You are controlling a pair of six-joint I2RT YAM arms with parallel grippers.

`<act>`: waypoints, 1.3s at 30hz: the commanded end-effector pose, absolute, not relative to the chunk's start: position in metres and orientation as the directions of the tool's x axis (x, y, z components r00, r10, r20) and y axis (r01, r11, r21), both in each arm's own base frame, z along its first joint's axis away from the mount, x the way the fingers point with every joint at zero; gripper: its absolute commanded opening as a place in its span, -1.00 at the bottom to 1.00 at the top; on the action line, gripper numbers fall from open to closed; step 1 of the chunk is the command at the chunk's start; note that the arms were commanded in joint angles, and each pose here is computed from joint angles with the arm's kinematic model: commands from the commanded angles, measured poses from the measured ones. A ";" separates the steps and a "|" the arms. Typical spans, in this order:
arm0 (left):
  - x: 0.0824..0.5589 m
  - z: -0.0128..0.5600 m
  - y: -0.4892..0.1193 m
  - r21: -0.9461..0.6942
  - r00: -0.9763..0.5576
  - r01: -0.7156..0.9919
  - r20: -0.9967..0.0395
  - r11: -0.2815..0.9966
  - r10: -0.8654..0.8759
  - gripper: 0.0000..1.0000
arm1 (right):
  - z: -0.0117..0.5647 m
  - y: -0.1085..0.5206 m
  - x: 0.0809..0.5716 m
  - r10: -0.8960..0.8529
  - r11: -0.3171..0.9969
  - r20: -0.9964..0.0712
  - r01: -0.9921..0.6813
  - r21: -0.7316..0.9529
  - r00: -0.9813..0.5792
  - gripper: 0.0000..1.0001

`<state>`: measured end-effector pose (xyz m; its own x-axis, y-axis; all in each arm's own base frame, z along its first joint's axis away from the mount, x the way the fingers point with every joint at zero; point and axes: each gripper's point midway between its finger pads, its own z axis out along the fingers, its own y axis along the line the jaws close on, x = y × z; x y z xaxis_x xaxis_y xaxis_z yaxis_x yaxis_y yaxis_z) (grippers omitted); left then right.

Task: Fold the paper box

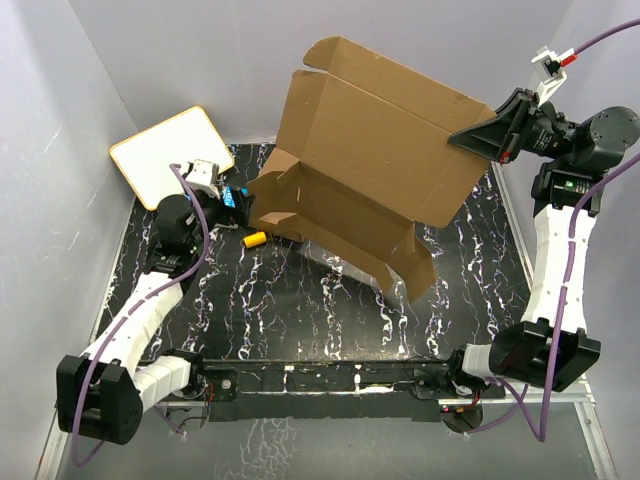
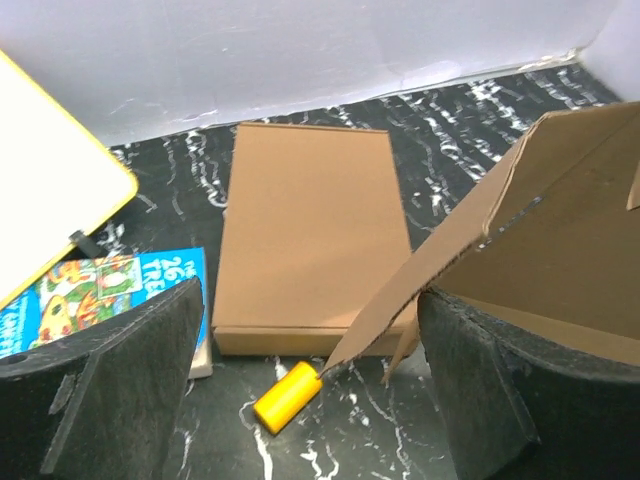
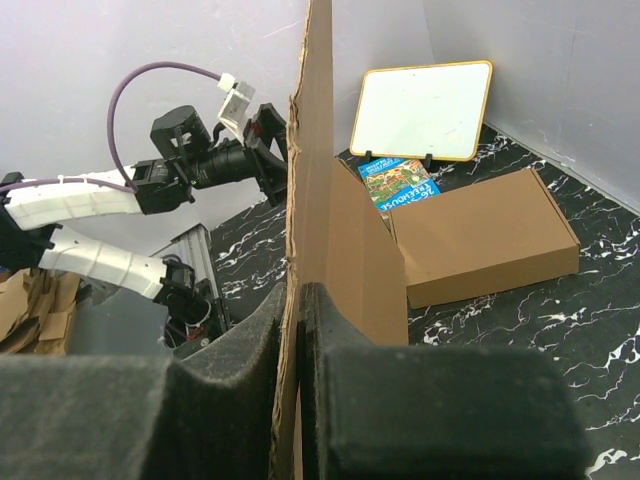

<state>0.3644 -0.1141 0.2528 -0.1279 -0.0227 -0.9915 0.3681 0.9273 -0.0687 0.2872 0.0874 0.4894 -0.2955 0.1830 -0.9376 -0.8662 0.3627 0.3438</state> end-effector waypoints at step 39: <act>0.285 0.218 -0.181 -0.467 -0.517 0.609 -0.847 0.641 -0.126 -1.00 | 0.420 0.073 0.283 0.164 0.427 -0.943 -0.841 0.332 -0.289 -0.84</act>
<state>0.2861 -0.1802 0.2236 -0.5220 -0.1118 -0.8456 0.6182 0.6335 -0.4654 0.3001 0.0668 0.4238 -0.3409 0.2035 -0.9178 -0.8099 0.4322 0.3967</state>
